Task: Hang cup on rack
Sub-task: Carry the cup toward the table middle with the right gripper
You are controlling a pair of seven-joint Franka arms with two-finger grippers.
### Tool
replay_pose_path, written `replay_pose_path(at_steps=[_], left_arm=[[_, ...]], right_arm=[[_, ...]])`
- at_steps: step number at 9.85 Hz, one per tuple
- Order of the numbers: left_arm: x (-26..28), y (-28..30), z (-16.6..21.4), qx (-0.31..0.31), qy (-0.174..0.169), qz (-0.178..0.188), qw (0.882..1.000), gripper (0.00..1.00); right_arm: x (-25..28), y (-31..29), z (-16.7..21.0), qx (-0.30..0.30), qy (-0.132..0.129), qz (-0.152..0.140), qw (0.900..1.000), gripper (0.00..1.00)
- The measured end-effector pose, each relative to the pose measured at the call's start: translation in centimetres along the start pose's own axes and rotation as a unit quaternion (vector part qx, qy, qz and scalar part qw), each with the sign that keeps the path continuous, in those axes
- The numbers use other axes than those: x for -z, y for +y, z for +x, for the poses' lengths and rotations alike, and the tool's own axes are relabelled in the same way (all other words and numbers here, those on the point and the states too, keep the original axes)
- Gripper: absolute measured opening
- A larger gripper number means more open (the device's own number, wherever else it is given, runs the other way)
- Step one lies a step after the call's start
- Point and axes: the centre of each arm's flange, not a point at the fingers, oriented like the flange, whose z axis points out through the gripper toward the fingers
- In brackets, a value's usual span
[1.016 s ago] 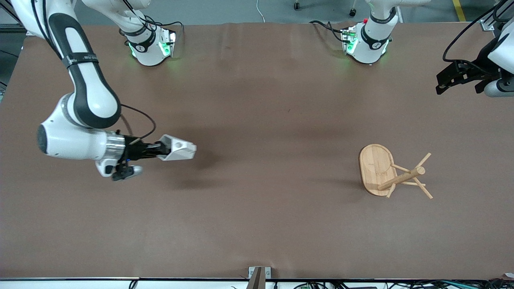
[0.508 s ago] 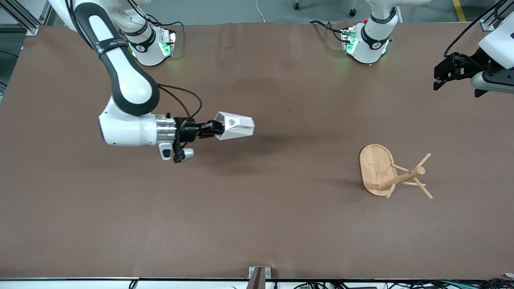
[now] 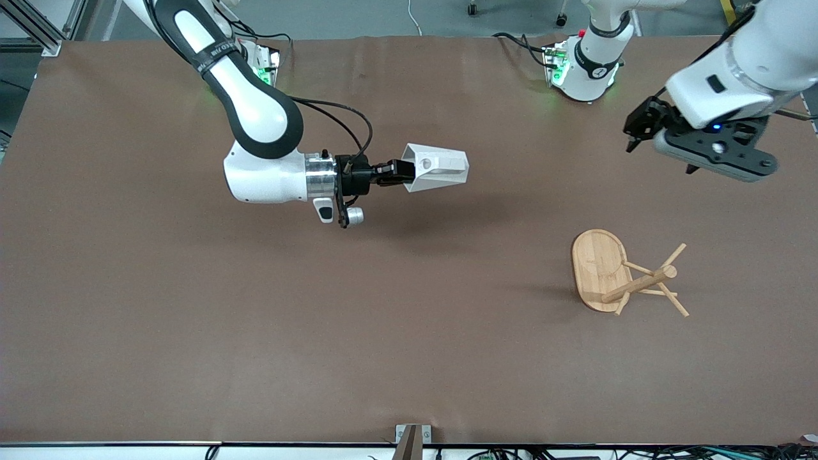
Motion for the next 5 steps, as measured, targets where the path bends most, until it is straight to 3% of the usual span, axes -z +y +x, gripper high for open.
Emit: replay_pose_path(at_steps=[3, 5], left_arm=[[-0.2, 4.1, 0.6, -0.079, -0.003, -0.006, 0.997, 1.00], [-0.9, 6.8, 1.2, -0.182, -0.002, -0.042, 0.982, 1.00]], right_arm=[[-1.8, 0.4, -0.9, -0.012, -0.016, 0.010, 1.000, 0.06], [-2.0, 0.5, -1.0, -0.014, -0.017, 0.011, 1.000, 0.06]])
